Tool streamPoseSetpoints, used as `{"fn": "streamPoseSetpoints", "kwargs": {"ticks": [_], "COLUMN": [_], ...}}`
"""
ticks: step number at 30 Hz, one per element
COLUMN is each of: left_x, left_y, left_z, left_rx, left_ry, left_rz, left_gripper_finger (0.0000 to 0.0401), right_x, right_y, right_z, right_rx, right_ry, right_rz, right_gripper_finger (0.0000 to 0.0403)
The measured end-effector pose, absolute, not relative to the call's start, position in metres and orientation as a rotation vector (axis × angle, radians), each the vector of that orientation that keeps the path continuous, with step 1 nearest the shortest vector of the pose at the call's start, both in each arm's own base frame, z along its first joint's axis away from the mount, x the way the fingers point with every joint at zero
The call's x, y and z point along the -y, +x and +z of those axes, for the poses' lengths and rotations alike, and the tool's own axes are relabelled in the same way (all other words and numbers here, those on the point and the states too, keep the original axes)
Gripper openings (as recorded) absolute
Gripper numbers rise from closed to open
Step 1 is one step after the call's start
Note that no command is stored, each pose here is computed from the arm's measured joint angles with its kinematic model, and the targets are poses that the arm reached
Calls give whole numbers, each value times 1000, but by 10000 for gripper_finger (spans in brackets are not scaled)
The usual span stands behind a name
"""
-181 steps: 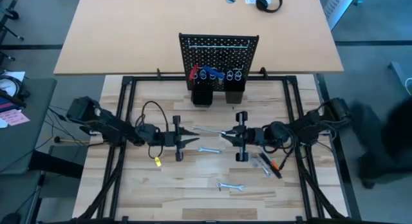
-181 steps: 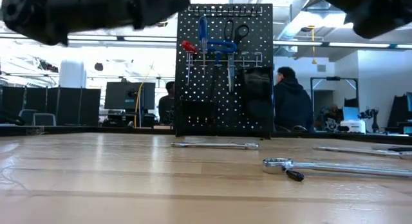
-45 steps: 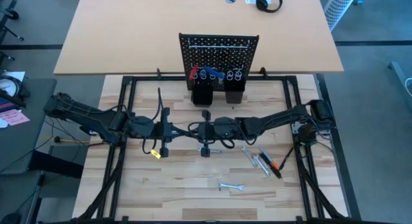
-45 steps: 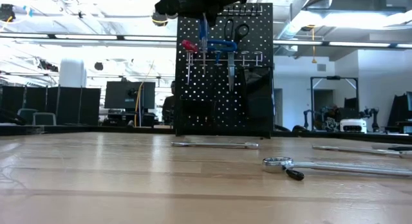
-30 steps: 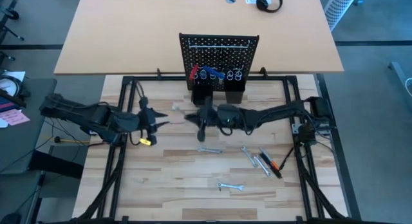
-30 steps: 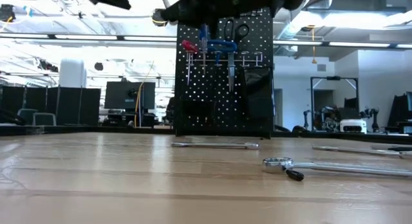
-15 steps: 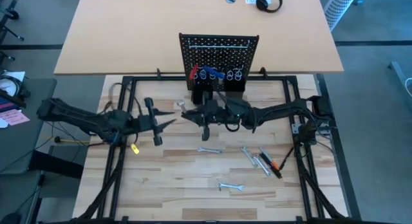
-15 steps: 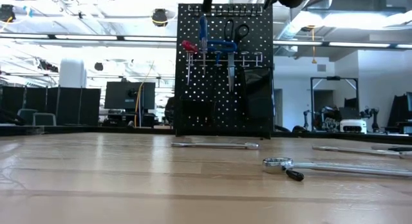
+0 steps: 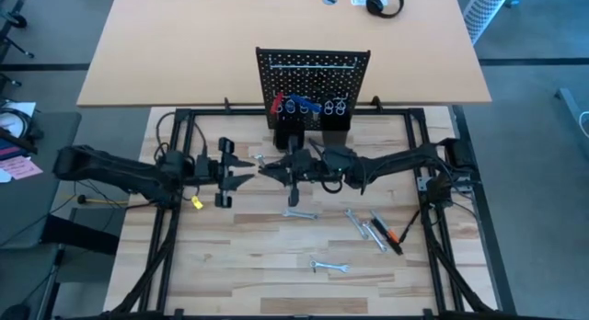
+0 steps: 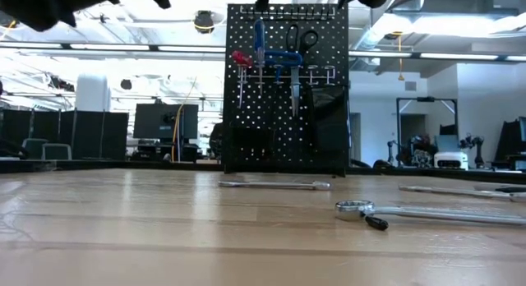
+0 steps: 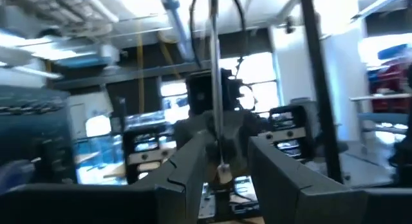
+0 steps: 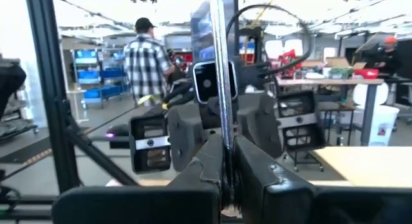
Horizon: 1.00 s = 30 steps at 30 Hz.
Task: Hang tools onto peg board
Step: Hang the wrench on the pegboard
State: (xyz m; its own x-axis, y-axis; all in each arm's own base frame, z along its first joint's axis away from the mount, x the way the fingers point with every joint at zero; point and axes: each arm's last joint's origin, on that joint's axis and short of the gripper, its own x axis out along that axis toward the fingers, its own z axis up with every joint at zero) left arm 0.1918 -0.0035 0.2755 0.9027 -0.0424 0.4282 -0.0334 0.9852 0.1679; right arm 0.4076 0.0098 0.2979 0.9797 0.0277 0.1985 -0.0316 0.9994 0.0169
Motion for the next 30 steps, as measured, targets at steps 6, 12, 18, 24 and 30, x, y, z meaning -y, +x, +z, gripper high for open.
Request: {"fn": "streamPoseSetpoints", "kwargs": {"ticks": [6,12,18,24,30], "left_x": [4,4,3,4,4], "left_y": [208,226,231,230,222], "left_z": [281,283,284,285,289], "left_rx": [471,414,372,381,341], "left_ry": [166,153,183,243,264], "left_rz": [-73,-86,-52,-43,-48], "left_gripper_finger": [132,159,132,61,41], "right_x": [-11,-14,-19,-19,-19], "right_y": [409,410,410,410,410], "right_z": [294,291,291,291,288], "right_rx": [179,158,154,151,131], "right_ry": [20,17,-5,2,0], "right_rz": [34,41,45,44,44], "right_gripper_finger": [26,26,26,26,26]}}
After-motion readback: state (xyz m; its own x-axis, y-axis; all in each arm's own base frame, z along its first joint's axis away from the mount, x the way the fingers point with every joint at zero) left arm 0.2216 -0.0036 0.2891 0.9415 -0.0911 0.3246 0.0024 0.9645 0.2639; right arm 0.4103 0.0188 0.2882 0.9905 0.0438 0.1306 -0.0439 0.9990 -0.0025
